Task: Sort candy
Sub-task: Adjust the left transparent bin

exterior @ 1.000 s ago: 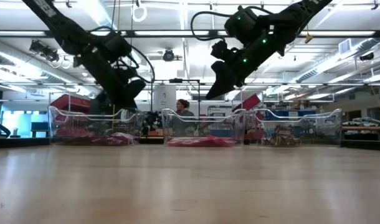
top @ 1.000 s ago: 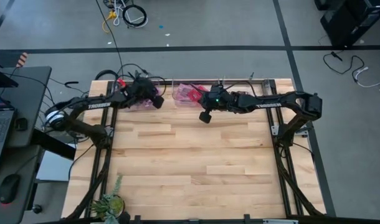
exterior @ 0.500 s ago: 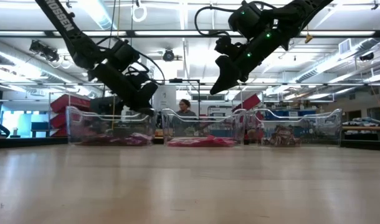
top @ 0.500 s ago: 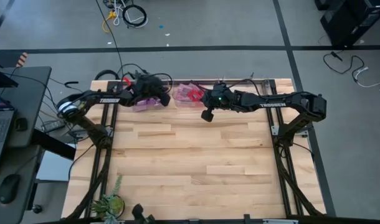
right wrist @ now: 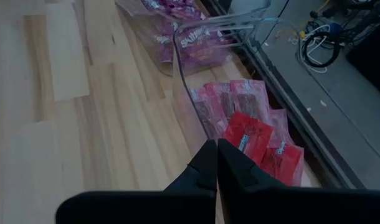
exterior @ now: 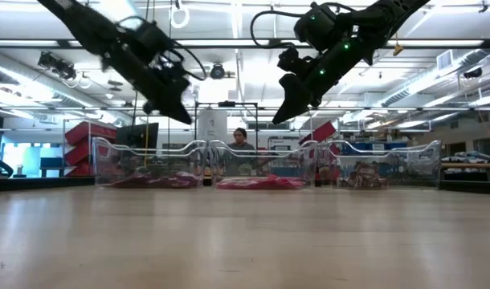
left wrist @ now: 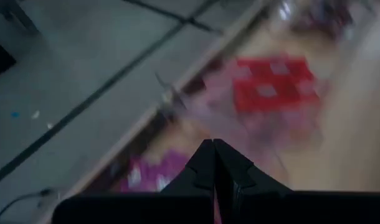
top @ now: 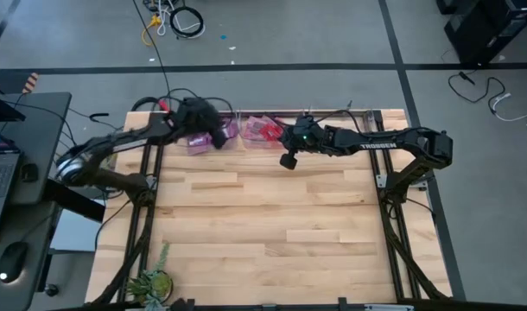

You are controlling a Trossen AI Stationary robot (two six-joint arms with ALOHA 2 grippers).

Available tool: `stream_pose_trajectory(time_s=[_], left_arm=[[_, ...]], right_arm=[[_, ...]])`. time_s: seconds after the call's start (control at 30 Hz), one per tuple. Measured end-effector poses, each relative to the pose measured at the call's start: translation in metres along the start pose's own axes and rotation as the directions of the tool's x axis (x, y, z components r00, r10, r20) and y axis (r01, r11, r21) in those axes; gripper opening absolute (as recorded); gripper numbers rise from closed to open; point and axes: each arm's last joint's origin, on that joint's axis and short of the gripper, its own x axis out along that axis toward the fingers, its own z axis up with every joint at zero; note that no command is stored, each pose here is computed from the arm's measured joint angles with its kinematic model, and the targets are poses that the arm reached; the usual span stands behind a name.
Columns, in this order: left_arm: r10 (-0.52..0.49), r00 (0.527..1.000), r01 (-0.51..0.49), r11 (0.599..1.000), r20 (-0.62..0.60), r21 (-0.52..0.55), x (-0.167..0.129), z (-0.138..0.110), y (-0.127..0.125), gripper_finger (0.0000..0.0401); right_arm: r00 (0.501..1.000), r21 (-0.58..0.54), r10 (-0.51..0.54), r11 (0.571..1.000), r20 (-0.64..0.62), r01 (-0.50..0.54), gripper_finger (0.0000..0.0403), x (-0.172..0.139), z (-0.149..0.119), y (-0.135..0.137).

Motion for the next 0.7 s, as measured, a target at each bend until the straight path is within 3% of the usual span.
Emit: stream_pose_trajectory(time_s=[0.17, 0.33, 0.43, 0.57, 0.7], left_arm=[[-0.085, 0.978, 0.098, 0.993, -0.189, 0.065, -0.038, -0.016, -0.02, 0.0], [-0.114, 0.902, 0.142, 0.989, -0.417, 0.036, -0.051, -0.046, -0.04, 0.0], [0.02, 0.868, -0.005, 1.0, -0.497, 0.031, -0.052, -0.063, -0.04, 0.0], [0.212, 0.838, -0.228, 0.973, -0.503, 0.029, -0.049, -0.08, -0.032, 0.0], [0.25, 0.866, -0.282, 0.959, -0.433, -0.01, -0.04, -0.089, -0.025, 0.0]], right_arm=[[1.0, -0.008, 0.002, 1.0, -0.021, -0.002, 0.0001, 0.0, -0.002, 0.0], [1.0, -0.011, 0.005, 1.0, -0.025, -0.006, 0.0001, 0.0, -0.002, 0.001], [1.0, -0.017, 0.012, 1.0, -0.023, -0.012, 0.0001, -0.001, -0.002, 0.004], [1.0, -0.022, 0.015, 1.0, -0.022, -0.015, 0.0001, -0.001, -0.002, 0.005], [1.0, -0.037, 0.014, 0.999, -0.022, -0.015, 0.0, -0.001, -0.002, 0.005]])
